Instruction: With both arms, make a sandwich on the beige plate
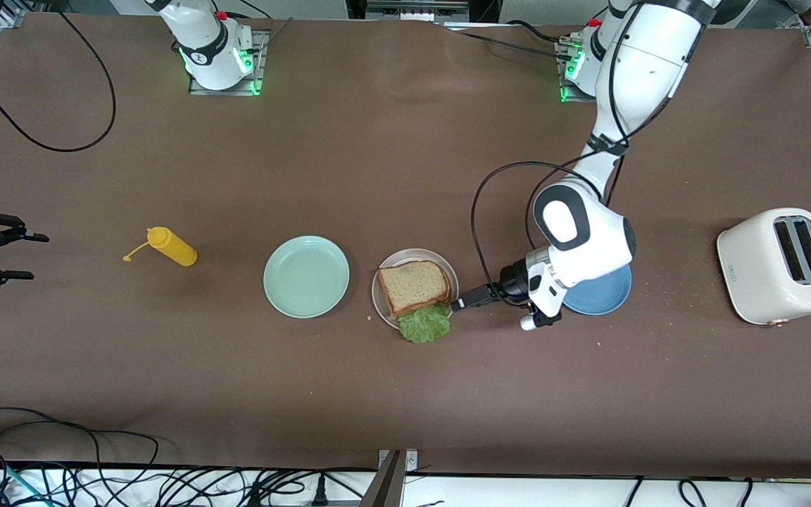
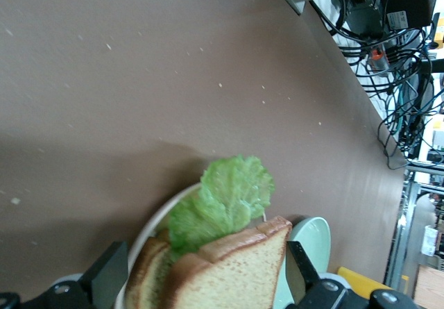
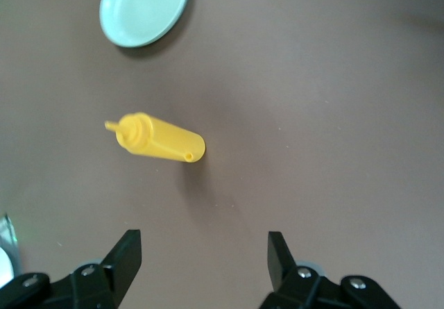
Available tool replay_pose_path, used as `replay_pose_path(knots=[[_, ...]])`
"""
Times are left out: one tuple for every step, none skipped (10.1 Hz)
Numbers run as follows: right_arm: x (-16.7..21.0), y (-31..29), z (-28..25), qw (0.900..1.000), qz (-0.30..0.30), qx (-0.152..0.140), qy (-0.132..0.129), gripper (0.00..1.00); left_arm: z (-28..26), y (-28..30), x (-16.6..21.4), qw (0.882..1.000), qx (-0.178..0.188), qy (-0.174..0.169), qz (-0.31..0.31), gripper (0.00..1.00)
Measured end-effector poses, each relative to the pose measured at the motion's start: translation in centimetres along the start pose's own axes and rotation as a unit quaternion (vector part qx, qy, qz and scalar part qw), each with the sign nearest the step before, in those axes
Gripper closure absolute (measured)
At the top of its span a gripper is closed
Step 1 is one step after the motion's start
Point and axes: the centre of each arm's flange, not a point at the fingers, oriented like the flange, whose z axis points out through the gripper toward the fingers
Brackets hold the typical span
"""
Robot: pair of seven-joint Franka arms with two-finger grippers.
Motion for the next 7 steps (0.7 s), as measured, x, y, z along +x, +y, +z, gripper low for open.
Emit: replay_pose_path(knots=[[2.0, -1.8, -1.6, 0.998, 0.059, -0.021, -0.025, 0.16, -0.8, -1.0, 0.7, 1.000, 0.018, 0.004, 0.011, 0.00], [3.8, -3.7, -3.0, 0.991, 0.115, -0.045, -0.042, 0.14, -2.1, -2.4, 1.5, 0.999, 0.042, 0.008, 0.023, 0.00], [4.8, -5.1, -4.4, 0.982, 0.169, -0.064, -0.046, 0.13, -4.0, -3.9, 2.5, 0.997, 0.070, 0.014, 0.038, 0.00], [5.0, -6.1, -5.4, 0.972, 0.218, -0.077, -0.050, 0.11, -6.4, -5.3, 3.4, 0.994, 0.095, 0.021, 0.050, 0.00], [5.1, -6.6, -5.8, 0.959, 0.262, -0.087, -0.058, 0.11, -9.1, -6.6, 4.3, 0.991, 0.118, 0.029, 0.061, 0.00], [6.2, -7.3, -5.8, 0.944, 0.309, -0.098, -0.061, 0.04, -11.9, -7.9, 5.0, 0.986, 0.143, 0.035, 0.073, 0.00], [7.6, -8.3, -5.8, 0.925, 0.361, -0.107, -0.057, 0.01, -14.8, -9.1, 5.4, 0.981, 0.170, 0.042, 0.085, 0.00]])
